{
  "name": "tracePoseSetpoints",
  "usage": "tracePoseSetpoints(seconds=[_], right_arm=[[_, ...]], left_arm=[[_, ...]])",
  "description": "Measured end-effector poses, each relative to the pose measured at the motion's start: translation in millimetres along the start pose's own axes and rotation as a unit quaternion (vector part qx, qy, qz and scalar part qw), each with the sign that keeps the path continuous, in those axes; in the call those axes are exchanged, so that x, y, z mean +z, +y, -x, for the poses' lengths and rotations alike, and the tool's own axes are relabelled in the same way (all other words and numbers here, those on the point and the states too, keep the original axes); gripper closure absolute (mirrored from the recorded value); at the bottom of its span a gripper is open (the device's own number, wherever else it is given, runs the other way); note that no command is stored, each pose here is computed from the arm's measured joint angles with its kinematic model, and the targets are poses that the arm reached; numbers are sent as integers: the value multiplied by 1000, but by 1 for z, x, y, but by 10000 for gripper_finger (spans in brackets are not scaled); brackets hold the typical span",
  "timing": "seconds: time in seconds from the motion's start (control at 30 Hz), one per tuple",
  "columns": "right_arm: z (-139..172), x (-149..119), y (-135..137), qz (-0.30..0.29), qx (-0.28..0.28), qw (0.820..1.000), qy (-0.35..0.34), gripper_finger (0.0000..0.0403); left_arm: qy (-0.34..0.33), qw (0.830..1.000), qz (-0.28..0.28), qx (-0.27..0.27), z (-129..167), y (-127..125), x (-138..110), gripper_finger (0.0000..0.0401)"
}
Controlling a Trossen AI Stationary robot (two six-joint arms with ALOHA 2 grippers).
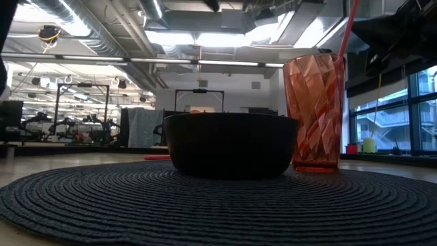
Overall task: Pick & Place Utensil
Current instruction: Put the pink fork into the black bowl on the dark blue mat
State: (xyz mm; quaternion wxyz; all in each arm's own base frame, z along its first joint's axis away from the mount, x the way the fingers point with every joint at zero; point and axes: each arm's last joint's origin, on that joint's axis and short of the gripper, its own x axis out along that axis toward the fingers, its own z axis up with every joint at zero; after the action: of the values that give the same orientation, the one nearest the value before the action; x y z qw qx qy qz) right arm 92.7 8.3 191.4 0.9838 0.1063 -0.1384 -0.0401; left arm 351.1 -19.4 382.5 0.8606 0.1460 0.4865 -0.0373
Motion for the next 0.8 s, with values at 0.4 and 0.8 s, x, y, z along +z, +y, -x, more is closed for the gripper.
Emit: tracePoseSetpoints(seconds=[0.4, 0.8], right_arm=[[0, -1, -1, 3, -10, 1000, 4, 386], [0, -2, -1, 5, -15, 1000, 10, 386]], left_arm=[[-55, 934, 326, 134, -38, 100, -152, 400], [-11, 964, 258, 60, -102, 95, -196, 396]])
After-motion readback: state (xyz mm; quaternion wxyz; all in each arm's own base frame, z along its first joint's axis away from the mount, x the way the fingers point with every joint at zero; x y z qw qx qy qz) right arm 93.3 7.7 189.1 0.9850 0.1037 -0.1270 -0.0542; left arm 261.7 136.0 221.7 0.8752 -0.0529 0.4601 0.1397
